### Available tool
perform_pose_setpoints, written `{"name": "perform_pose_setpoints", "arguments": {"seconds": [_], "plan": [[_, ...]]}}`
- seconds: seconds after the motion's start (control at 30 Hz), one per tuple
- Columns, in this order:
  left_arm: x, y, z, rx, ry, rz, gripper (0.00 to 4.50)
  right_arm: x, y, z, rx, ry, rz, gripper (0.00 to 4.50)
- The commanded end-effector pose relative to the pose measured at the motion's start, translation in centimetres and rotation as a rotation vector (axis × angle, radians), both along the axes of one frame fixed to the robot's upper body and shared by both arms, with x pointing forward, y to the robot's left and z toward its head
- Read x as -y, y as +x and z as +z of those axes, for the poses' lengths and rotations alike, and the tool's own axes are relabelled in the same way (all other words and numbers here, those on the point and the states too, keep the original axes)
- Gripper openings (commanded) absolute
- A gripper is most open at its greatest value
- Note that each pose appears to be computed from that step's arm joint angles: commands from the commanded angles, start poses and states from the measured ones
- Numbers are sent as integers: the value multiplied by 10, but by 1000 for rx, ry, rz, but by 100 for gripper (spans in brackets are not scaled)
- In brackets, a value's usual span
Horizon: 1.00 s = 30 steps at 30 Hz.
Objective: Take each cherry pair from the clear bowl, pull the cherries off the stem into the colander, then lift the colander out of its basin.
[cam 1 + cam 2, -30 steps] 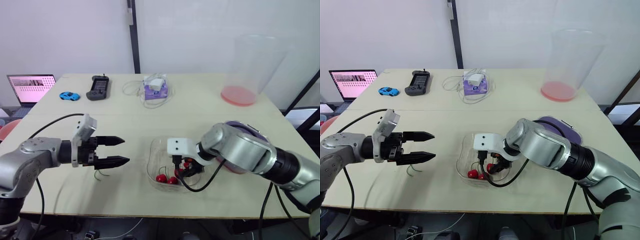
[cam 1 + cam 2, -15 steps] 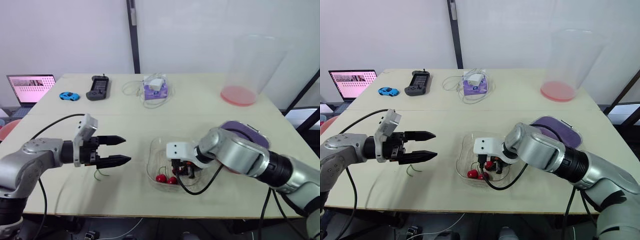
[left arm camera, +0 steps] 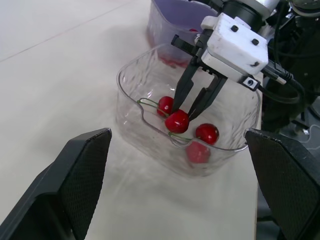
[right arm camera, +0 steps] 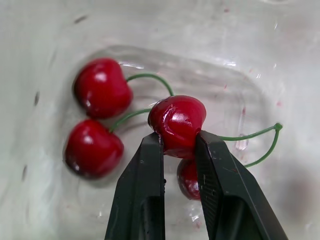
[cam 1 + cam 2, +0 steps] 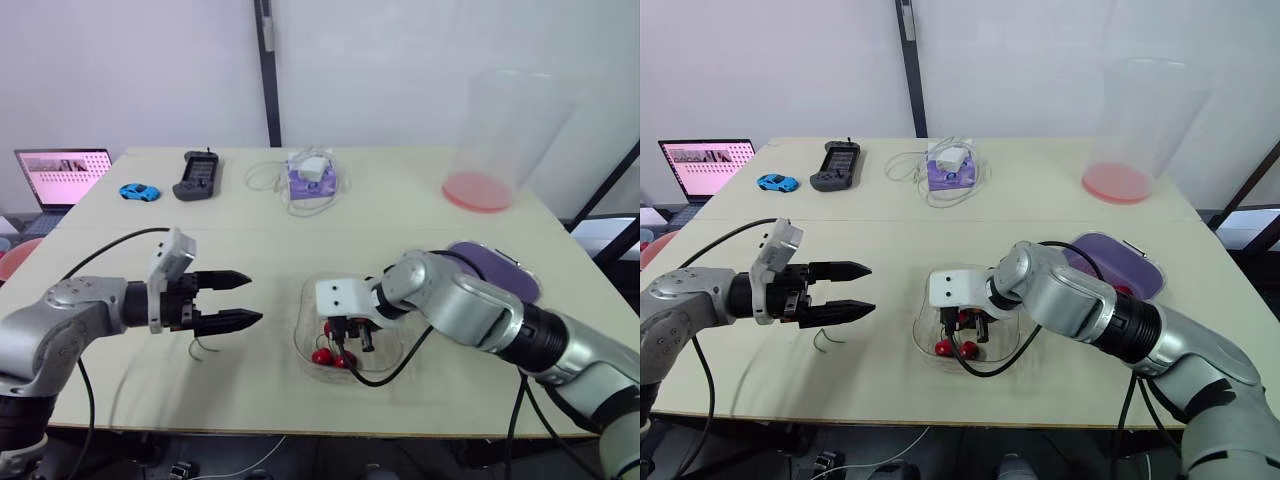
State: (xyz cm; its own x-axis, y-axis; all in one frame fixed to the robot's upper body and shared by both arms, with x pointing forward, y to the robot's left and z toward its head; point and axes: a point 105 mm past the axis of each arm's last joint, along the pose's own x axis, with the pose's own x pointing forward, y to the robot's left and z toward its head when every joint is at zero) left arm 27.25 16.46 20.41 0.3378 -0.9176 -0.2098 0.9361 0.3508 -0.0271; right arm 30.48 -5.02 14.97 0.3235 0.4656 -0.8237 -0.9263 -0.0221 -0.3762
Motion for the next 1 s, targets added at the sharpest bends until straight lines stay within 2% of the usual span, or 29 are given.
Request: {"name": "perform_pose_setpoints", "arguments": {"seconds": [0.03, 0.13, 0.17, 0.2, 0.5, 1.0], "plan": [[3, -1, 4, 30, 0, -21, 450, -4, 5, 16, 47, 55, -23, 168], [3, 0, 4, 30, 1, -24, 450, -1, 6, 25, 54, 69, -38, 314], [3, 0, 4, 30, 2, -25, 450, 0, 5, 27, 48, 73, -40, 379], [3, 0, 4, 30, 2, -27, 450, 3, 5, 28, 40, 78, -54, 397], [4, 2, 3, 36, 1, -39, 450, 16, 14, 29, 39, 82, -169, 397], [1, 1, 4, 43, 10, -34, 450, 11, 25, -1, 40, 8, -193, 397]]}}
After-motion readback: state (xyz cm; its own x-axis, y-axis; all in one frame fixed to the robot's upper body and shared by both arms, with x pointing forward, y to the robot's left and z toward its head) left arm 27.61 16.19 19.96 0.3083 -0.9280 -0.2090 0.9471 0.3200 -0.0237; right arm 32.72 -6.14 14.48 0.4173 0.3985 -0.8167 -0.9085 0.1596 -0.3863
